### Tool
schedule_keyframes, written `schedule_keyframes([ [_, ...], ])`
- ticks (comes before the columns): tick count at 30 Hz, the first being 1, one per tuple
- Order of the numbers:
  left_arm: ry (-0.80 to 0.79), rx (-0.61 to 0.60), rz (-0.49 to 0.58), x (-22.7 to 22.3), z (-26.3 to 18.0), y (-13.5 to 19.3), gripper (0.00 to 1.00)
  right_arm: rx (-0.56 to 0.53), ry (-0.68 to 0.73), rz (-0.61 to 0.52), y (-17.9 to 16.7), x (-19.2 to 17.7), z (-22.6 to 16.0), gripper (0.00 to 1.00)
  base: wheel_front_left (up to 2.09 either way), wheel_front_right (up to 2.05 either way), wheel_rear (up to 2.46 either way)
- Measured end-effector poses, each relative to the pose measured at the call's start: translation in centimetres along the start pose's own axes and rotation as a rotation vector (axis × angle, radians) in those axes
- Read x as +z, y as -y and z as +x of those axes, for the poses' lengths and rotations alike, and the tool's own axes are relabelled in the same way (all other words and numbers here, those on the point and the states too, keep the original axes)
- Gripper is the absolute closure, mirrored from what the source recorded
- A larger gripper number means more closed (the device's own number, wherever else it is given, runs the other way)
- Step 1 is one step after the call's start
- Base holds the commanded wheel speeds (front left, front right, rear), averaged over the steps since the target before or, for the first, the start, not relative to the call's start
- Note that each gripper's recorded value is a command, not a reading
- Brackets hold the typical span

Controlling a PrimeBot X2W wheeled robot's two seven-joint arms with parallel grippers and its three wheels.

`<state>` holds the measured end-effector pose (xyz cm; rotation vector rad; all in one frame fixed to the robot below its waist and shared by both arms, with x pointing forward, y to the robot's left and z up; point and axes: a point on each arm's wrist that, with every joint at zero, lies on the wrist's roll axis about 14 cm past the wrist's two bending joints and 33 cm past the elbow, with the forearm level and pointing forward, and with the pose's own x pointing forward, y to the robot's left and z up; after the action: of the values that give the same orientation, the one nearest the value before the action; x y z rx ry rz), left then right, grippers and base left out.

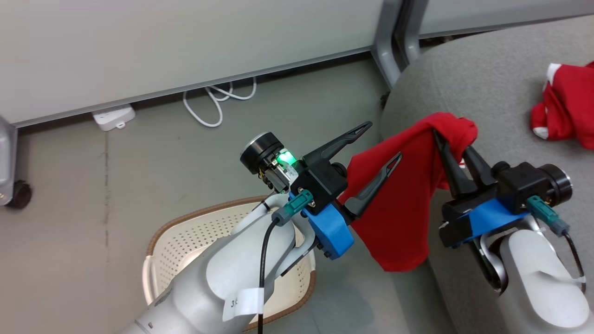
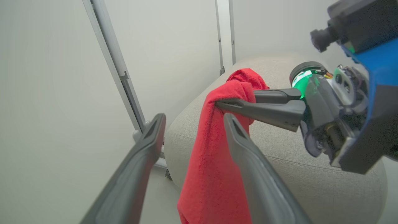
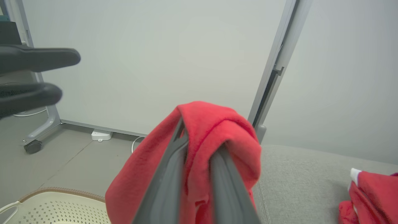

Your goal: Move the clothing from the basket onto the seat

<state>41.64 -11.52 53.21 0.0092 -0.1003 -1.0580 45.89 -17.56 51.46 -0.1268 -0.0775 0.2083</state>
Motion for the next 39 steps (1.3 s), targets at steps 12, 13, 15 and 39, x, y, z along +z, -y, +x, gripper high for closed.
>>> schedule_keyframes([
  [12, -0.002, -0.154, -0.052, -1.7, 2.8, 4.3, 0.0, -0.234, -0.032, -0.042, 7.6, -0.6, -4.8, 1.0, 0.0, 0.0, 0.0],
  [13, -0.003, -0.166, -0.055, -1.9, 2.9, 4.6, 0.0, -0.25, -0.035, -0.044, 8.1, -0.6, -5.2, 1.0, 0.0, 0.0, 0.0],
  [15, -0.006, -0.192, -0.062, -2.2, 3.2, 5.4, 0.0, -0.278, -0.043, -0.046, 8.8, -0.8, -5.9, 1.0, 0.0, 0.0, 0.0],
  [39, -0.021, -0.248, -0.115, -4.2, 4.0, 6.7, 0.0, -0.401, 0.037, -0.11, 13.5, 2.3, -6.0, 1.0, 0.0, 0.0, 0.0],
])
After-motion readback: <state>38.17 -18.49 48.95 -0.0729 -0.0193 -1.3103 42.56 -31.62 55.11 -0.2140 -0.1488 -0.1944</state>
